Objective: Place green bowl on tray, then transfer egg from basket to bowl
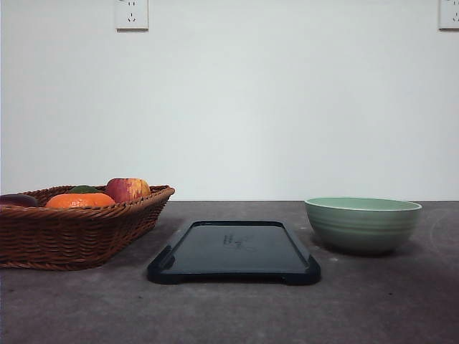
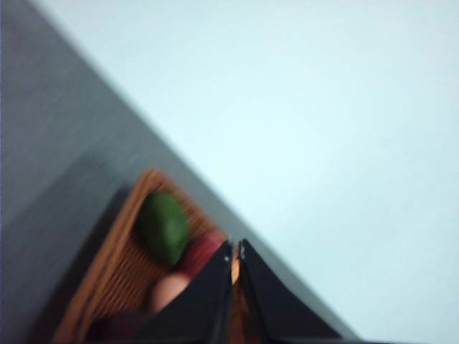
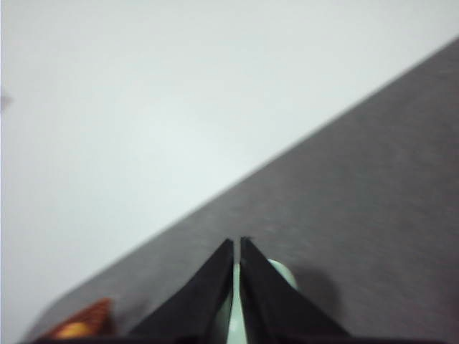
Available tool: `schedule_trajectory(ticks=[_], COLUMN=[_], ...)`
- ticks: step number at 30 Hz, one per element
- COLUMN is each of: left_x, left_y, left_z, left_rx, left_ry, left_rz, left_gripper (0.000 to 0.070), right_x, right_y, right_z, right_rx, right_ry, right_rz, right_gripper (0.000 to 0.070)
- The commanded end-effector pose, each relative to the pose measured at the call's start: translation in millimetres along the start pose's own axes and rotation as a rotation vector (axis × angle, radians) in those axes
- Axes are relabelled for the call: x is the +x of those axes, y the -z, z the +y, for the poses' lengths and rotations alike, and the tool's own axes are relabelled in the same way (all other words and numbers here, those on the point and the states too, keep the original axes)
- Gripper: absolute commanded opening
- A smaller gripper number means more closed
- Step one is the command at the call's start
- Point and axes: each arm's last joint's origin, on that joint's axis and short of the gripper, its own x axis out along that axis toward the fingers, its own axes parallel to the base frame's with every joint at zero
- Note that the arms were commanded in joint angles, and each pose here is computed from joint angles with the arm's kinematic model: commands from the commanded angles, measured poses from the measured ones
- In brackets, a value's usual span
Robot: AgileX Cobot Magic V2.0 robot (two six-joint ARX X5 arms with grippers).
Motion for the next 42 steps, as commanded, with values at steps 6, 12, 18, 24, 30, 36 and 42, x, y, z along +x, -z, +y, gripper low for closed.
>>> schedule_trajectory(ticks=[6,12,18,24,30,36,42], left_x=[-4.6,-9.6,-2.5,18.9,45.7,69.7,81.1], left_y=[-19.2,-44.6,-70.8,-85.3,-89.2,-84.2,-75.7], left_z=[-24.4,-53.5,-83.3,-102.9,-111.1,-114.5,-116.1], left_rx=[0.281,0.426,0.431,0.516,0.549,0.63,0.781], left_ry=[0.098,0.067,-0.012,-0.023,-0.063,-0.087,-0.038], left_rz=[-0.034,-0.011,0.104,0.285,0.484,0.715,0.866], left_gripper=[0.0,0.0,0.0,0.0,0.0,0.0,0.0], right_x=[-1.7,-2.6,2.2,17.3,37.8,57.3,71.2], right_y=[-13.4,-29.7,-53.8,-69.9,-75.0,-74.5,-65.9], right_z=[13.4,27.9,48.5,62.0,65.8,66.2,65.1], right_rx=[-0.124,-0.249,-0.339,-0.442,-0.507,-0.553,-0.618], right_ry=[-0.119,-0.11,-0.082,-0.066,-0.059,-0.051,-0.055], right_rz=[-0.078,-0.03,0.077,0.236,0.41,0.574,0.759], right_gripper=[0.0006,0.0006,0.0006,0.0006,0.0006,0.0006,0.0007])
